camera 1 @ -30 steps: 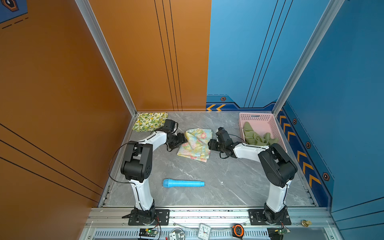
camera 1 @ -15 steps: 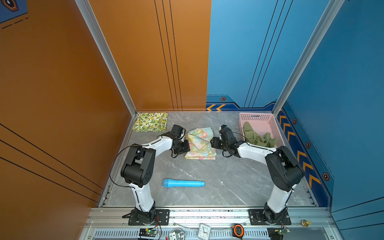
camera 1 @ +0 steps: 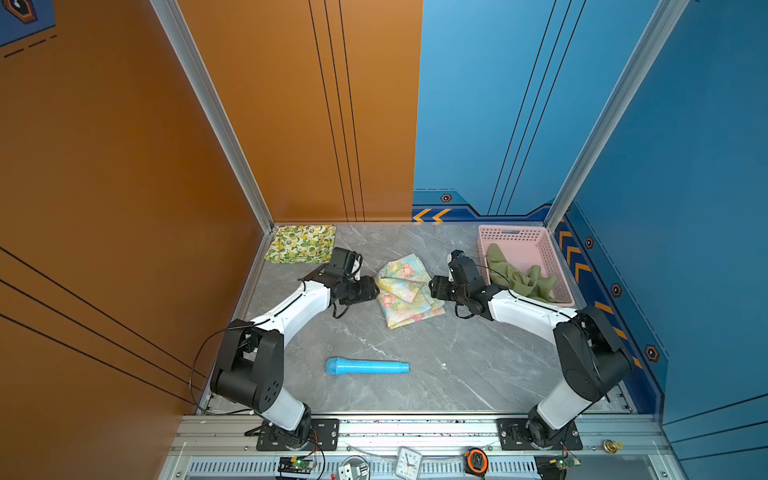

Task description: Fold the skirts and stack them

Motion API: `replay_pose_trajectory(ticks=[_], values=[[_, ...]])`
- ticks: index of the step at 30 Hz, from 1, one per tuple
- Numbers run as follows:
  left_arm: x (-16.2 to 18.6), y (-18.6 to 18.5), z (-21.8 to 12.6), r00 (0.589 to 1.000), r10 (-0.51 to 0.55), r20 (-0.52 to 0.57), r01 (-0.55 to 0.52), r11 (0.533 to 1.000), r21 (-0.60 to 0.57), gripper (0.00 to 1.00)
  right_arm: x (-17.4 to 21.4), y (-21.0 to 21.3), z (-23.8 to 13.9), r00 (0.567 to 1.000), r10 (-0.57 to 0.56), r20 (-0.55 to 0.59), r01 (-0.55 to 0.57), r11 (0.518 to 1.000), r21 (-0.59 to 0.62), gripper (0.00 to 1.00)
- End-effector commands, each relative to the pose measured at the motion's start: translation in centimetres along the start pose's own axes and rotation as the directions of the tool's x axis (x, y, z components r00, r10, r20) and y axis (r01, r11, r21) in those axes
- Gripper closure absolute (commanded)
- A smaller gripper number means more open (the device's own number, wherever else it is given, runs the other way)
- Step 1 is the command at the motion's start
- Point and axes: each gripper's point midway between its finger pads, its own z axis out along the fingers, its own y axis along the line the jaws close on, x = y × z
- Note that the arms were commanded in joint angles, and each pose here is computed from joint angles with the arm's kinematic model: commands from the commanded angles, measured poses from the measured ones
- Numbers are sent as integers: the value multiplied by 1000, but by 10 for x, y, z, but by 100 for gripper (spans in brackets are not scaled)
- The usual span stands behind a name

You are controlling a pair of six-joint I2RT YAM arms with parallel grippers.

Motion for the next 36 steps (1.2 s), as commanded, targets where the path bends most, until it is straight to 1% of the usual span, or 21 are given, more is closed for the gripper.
replay_pose_trajectory(ticks=[1, 3, 4, 6, 7, 8, 9, 10, 11, 13, 16, 18, 20, 22, 26, 28, 31, 32, 33, 34, 36], values=[[-34, -7, -6, 956, 287, 60, -285, 958, -38, 41, 5, 9, -9, 999, -38, 3, 38, 999, -23, 30], [-43, -9, -3, 906, 419, 60, -416, 908, -52, 39, 6, 12, -11, 999, -44, 7, 44, 998, -33, 30], [-44, -10, 0, 871, 488, 52, -486, 872, -53, 40, 6, 14, -13, 999, -47, 11, 47, 998, -39, 30], [-39, -13, 4, 791, 610, 35, -609, 792, -47, 39, 6, 16, -16, 999, -51, 20, 51, 998, -46, 30], [-33, -13, 8, 744, 668, 19, -667, 744, -37, 40, 6, 17, -17, 998, -51, 24, 53, 997, -49, 30], [-26, -13, 12, 696, 718, 3, -717, 696, -22, 39, 6, 17, -18, 998, -52, 28, 54, 997, -50, 30], [-21, -11, 16, 662, 750, -13, -750, 661, -19, 39, 5, 17, -18, 998, -52, 33, 54, 997, -51, 30], [-17, -10, 20, 631, 775, -29, -776, 631, -11, 39, 4, 18, -19, 998, -52, 39, 54, 997, -55, 30], [-14, -9, 23, 609, 792, -44, -793, 610, 0, 39, 4, 18, -18, 998, -51, 41, 53, 997, -54, 30], [-7, -15, 28, 567, 823, -47, -822, 568, 30, 39, 3, 17, -18, 998, -52, 47, 54, 997, -52, 30], [4, -26, 37, 489, 870, -62, -868, 493, 64, 39, 2, 17, -17, 997, -50, 52, 53, 997, -50, 30], [14, -27, 46, 435, 893, -112, -892, 445, 81, 39, 1, 16, -15, 997, -50, 51, 52, 998, -45, 30], [23, -24, 57, 370, 913, -171, -917, 388, 88, 40, 0, 15, -15, 997, -49, 55, 51, 998, -40, 30], [29, -23, 66, 329, 922, -203, -930, 353, 98, 42, 0, 15, -15, 997, -55, 61, 57, 998, -38, 30], [36, -24, 79, 252, 937, -242, -954, 283, 103, 45, 0, 8, -15, 996, -58, 63, 59, 998, -17, 30], [36, -25, 88, 214, 942, -260, -966, 244, 87, 48, 1, 4, -15, 997, -49, 63, 50, 999, -13, 29], [26, -22, 102, 175, 941, -291, -983, 186, 11, 63, 1, 0, -16, 997, -37, 67, 38, 999, -10, 29], [21, -22, 106, 169, 940, -297, -985, 171, -18, 69, 0, -1, -17, 997, -37, 71, 37, 999, -9, 29], [15, -22, 108, 175, 938, -299, -985, 168, -50, 74, 0, -2, -18, 997, -36, 72, 37, 999, -6, 29], [7, -24, 108, 194, 937, -292, -981, 178, -82, 79, 0, -2, -19, 997, -37, 75, 37, 999, -4, 29], [-9, -31, 102, 256, 937, -237, -965, 235, -113, 85, 0, -4, -20, 996, -42, 74, 42, 999, 0, 29]])
